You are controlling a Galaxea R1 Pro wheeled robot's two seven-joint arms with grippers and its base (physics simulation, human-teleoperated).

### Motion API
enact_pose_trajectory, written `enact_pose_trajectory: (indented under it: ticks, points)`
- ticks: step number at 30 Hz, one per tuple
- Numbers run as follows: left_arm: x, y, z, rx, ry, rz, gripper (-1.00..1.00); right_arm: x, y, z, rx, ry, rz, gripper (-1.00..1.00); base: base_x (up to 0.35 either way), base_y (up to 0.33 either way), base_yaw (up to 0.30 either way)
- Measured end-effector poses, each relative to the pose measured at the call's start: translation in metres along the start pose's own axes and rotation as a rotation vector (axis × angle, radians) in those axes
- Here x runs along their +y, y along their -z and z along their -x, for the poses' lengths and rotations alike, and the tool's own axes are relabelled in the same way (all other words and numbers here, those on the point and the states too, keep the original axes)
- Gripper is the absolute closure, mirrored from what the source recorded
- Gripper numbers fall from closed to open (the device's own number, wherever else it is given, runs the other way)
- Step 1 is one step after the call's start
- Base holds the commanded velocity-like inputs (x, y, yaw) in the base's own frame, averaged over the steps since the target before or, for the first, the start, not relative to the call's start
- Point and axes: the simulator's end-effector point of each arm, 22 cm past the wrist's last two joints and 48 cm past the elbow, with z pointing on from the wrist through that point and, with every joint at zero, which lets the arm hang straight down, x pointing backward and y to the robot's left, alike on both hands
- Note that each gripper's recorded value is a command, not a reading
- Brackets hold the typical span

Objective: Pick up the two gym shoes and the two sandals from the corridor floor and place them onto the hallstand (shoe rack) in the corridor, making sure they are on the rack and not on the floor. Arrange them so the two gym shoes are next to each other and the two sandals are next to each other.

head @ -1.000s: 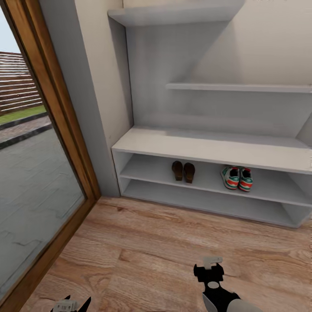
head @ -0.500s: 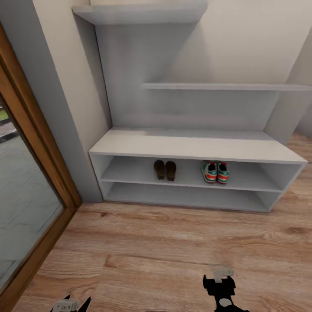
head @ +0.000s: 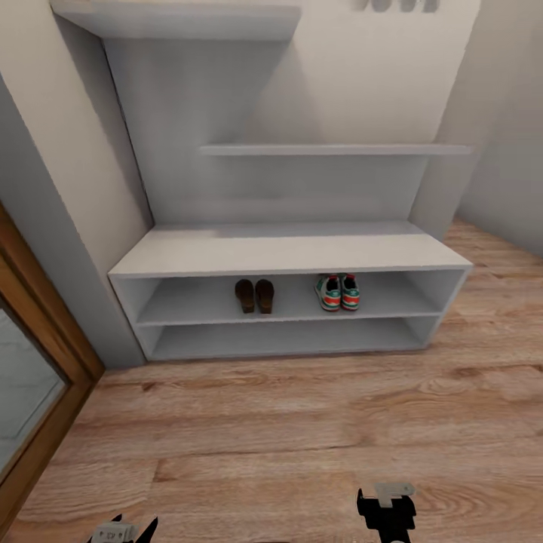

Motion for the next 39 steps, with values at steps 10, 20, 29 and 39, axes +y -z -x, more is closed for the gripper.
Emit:
enact_pose_trajectory:
  ticks: [10, 20, 29, 39]
  points:
    - [0.000, 0.000, -0.001, 0.001, 0.001, 0.001, -1.00, 0.001, 0.002, -0.004, 0.003, 0.000, 0.002, -1.00, 0.000, 0.000, -0.251]
    - [-0.002, 0.001, 0.012, -0.027, -0.004, -0.003, -1.00, 0.000, 0.005, 0.010, -0.023, -0.008, 0.000, -1.00, 0.000, 0.000, -0.059]
    - [-0.002, 0.004, 0.027, -0.050, -0.006, -0.002, -1.00, -0.002, 0.011, 0.029, -0.052, -0.016, -0.003, -1.00, 0.000, 0.000, -0.001]
    - [0.005, 0.013, 0.048, -0.050, -0.004, 0.051, -1.00, -0.007, 0.023, 0.048, -0.050, -0.016, -0.002, -1.00, 0.000, 0.000, 0.000]
